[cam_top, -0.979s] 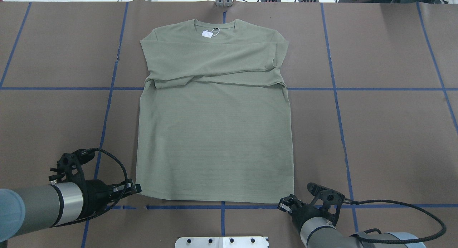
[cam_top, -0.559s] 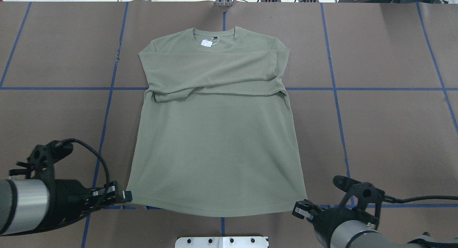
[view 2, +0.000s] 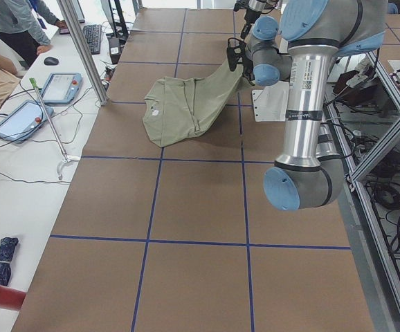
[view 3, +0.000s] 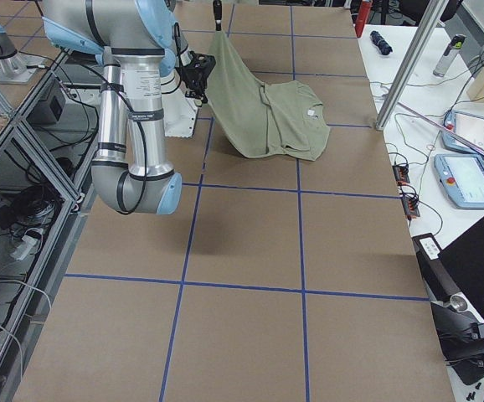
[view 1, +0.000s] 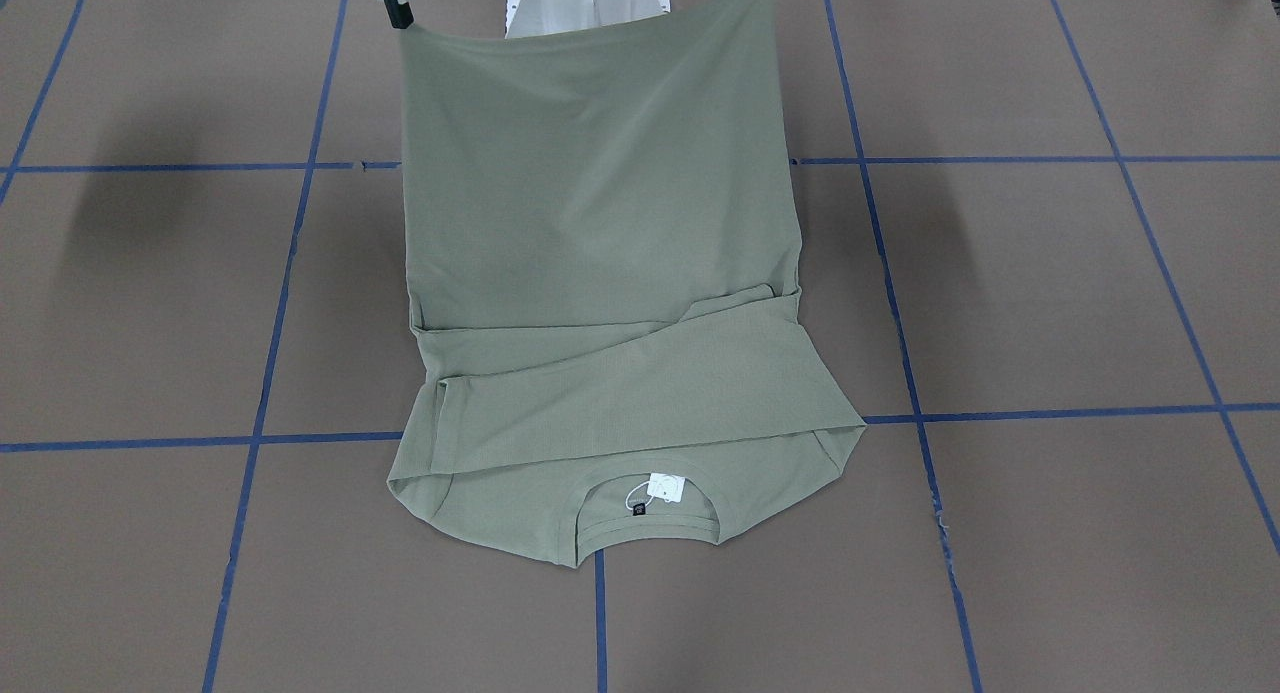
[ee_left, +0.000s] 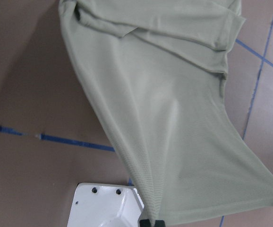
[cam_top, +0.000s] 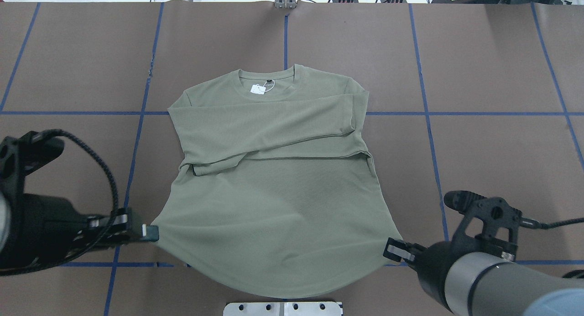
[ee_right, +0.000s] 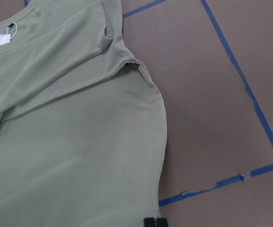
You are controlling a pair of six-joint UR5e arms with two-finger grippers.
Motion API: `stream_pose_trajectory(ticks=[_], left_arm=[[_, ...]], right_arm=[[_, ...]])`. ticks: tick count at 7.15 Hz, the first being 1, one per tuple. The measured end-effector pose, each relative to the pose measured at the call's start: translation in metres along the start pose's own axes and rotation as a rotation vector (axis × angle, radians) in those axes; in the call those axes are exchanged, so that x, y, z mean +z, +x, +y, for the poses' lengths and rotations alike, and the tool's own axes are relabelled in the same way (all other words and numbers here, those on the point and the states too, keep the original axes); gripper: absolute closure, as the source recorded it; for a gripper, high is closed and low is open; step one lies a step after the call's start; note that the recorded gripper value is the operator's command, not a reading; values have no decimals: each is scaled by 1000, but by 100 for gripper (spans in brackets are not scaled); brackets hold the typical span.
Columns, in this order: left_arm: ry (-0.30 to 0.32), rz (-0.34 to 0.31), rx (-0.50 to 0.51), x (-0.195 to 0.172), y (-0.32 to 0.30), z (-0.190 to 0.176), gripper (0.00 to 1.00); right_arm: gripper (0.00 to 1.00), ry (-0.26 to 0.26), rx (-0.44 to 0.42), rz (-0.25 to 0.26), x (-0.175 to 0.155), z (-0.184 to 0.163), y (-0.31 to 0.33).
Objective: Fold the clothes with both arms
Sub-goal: 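Lift the hem with both grippers and fold it toward the collar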
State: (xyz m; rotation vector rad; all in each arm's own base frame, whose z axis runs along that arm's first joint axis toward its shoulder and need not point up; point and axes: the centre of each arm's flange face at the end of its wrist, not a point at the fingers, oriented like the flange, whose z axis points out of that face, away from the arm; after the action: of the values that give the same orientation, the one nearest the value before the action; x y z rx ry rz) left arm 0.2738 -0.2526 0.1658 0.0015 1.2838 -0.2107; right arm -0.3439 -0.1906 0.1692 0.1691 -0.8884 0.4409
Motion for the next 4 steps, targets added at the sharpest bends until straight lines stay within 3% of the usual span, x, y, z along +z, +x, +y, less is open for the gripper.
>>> stream_pose_trajectory(ticks=[3,4], left_arm=[[173,-132,93,45,-15,-106,100],[219,-181,113,67,-17,-145,100]], right_arm=[[100,128,-33,86,57,-103,-62],[100,153,-32,87,83,-139,-73]])
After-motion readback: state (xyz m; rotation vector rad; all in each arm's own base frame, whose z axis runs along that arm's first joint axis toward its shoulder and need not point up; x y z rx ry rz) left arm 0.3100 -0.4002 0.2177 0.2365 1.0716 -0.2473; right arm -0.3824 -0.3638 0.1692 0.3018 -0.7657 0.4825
